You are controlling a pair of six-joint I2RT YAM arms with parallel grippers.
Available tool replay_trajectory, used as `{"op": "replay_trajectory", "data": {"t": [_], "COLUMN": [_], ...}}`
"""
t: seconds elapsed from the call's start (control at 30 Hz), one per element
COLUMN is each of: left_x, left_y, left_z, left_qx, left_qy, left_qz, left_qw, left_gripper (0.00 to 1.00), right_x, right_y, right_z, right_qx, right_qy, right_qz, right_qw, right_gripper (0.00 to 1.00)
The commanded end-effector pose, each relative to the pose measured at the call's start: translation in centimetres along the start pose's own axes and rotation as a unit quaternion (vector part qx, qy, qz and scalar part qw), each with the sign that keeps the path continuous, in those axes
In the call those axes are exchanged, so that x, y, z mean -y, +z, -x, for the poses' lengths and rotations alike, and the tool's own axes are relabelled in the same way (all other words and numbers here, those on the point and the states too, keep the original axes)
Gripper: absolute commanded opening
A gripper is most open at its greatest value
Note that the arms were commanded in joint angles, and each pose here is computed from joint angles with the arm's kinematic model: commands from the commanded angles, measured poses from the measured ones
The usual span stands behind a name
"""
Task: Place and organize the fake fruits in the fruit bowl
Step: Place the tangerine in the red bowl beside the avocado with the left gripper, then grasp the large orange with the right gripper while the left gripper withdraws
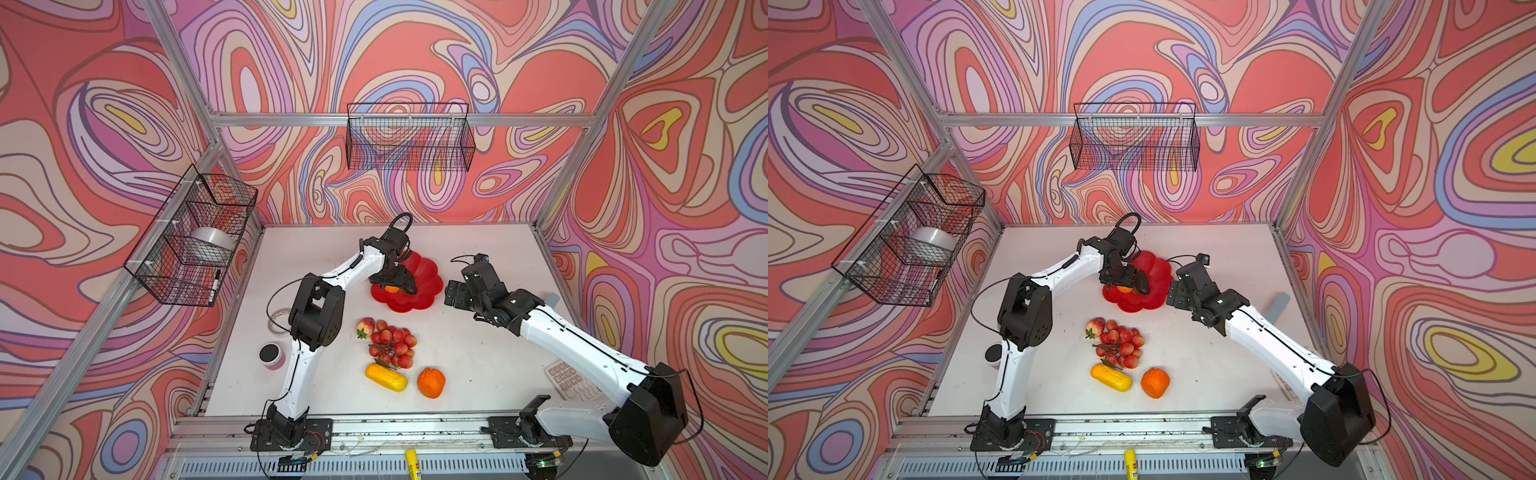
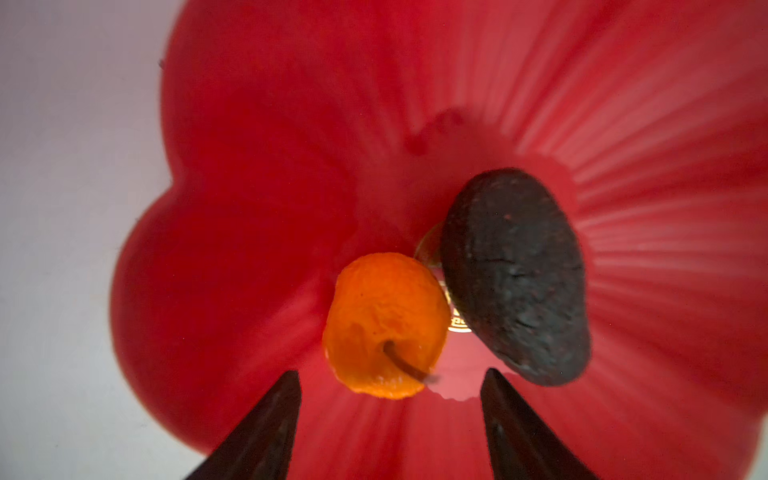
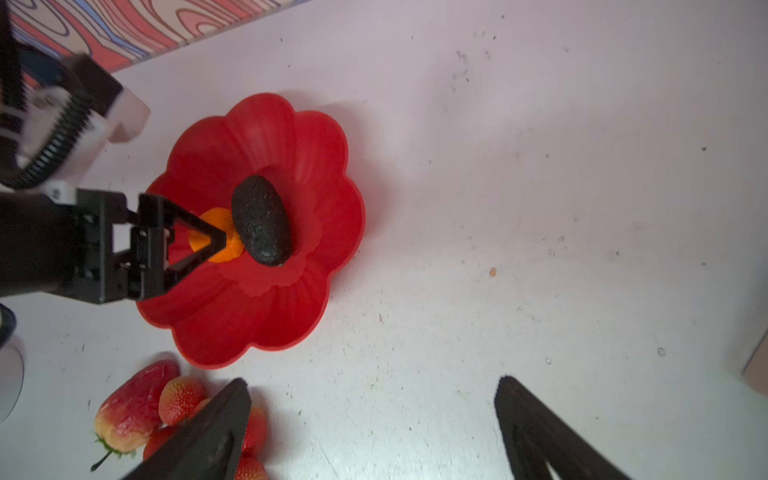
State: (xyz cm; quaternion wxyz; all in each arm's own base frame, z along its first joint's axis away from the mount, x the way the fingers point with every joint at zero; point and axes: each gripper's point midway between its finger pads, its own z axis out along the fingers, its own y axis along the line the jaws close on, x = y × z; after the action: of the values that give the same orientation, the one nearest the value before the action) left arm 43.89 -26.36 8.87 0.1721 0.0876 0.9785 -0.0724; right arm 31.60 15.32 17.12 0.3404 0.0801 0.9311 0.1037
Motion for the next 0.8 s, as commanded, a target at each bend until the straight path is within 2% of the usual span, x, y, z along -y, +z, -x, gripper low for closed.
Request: {"op": "replay_trajectory", "data": {"t": [0.0, 0.1, 0.17, 0.33, 0.4, 0.57, 0.77], "left_x": [1.0, -0.2, -1.9, -7.1, -9.5, -14.8, -17.0], "left_y": [-7.5, -12.1, -16.1, -20.8, -20.8, -19.1, -18.7], "left_z": [3.7, 5.1, 5.2, 1.2, -1.3, -7.6, -11.6], "left_qx": [0.104, 0.182, 0.253, 0.381, 0.385, 0.348, 0.326], "left_qy": [-0.026, -0.048, -0.063, -0.110, -0.149, -0.244, -0.275], "left_qz": [-0.044, -0.049, -0.042, -0.001, 0.010, 0.029, 0.052], "left_qw": [0.993, 0.981, 0.964, 0.918, 0.911, 0.905, 0.903], "left_gripper": [0.74, 0.78, 0.82, 0.92, 0.94, 0.96, 0.97], "right_x": [-0.7, -1.6, -2.6, -3.8, -4.1, -5.3, -5.6], "right_y": [-0.2, -1.1, -1.8, -2.6, -2.4, -1.4, -0.6], "right_z": [-5.1, -9.1, -11.9, -17.2, -18.9, -21.7, -23.2], "right_qx": [-0.076, -0.113, -0.137, -0.170, -0.184, -0.213, -0.225], "right_qy": [-0.023, -0.033, -0.031, -0.036, -0.050, -0.079, -0.085], "right_qz": [0.012, 0.011, 0.025, 0.026, 0.024, 0.018, 0.003], "right_qw": [0.997, 0.993, 0.990, 0.984, 0.981, 0.974, 0.971], "right_gripper": [0.95, 0.95, 0.94, 0.94, 0.94, 0.94, 0.88]}}
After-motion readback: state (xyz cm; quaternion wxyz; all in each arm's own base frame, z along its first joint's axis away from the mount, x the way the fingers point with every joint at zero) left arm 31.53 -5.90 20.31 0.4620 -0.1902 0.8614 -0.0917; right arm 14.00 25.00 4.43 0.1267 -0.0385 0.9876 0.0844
